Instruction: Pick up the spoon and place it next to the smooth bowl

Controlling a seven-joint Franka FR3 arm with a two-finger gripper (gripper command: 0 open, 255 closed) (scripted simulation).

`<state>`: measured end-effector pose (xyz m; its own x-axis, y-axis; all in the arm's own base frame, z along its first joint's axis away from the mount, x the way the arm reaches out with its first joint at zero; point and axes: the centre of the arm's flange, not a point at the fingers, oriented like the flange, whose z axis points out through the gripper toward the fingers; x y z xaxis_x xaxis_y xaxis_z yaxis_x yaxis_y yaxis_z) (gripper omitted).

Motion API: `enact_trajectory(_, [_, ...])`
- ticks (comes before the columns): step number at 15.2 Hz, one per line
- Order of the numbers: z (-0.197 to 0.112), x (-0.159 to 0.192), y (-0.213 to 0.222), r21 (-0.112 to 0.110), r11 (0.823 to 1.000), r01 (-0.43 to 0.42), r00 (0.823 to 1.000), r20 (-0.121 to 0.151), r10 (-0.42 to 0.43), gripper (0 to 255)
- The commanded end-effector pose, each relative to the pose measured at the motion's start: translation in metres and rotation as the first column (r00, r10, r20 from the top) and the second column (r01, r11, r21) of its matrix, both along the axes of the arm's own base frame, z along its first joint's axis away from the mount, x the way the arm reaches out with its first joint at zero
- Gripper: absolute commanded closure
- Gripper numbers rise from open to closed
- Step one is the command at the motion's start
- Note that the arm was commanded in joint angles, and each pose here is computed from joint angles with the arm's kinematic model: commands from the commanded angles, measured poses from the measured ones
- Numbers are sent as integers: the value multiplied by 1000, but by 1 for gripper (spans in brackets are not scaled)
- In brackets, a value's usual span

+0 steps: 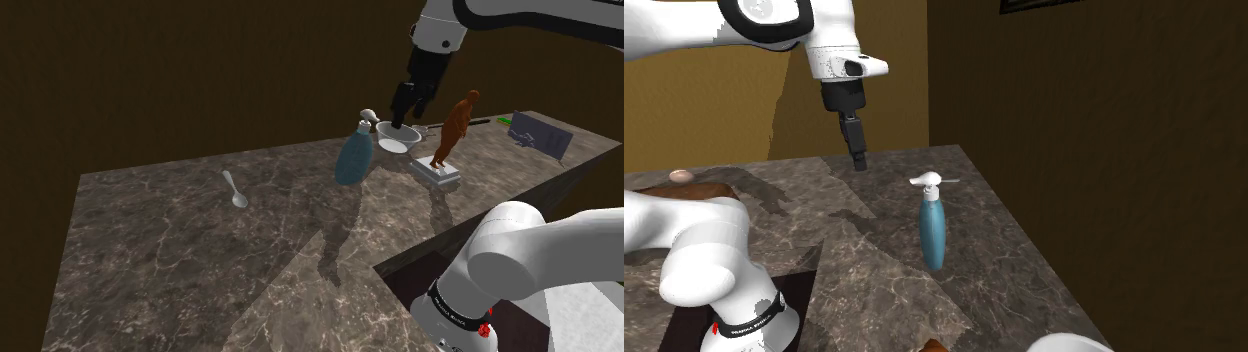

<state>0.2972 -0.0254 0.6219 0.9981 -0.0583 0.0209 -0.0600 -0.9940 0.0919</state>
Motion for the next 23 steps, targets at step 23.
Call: enact_trajectory(23, [-146, 210, 129, 149, 981, 123, 991, -80, -112, 0])
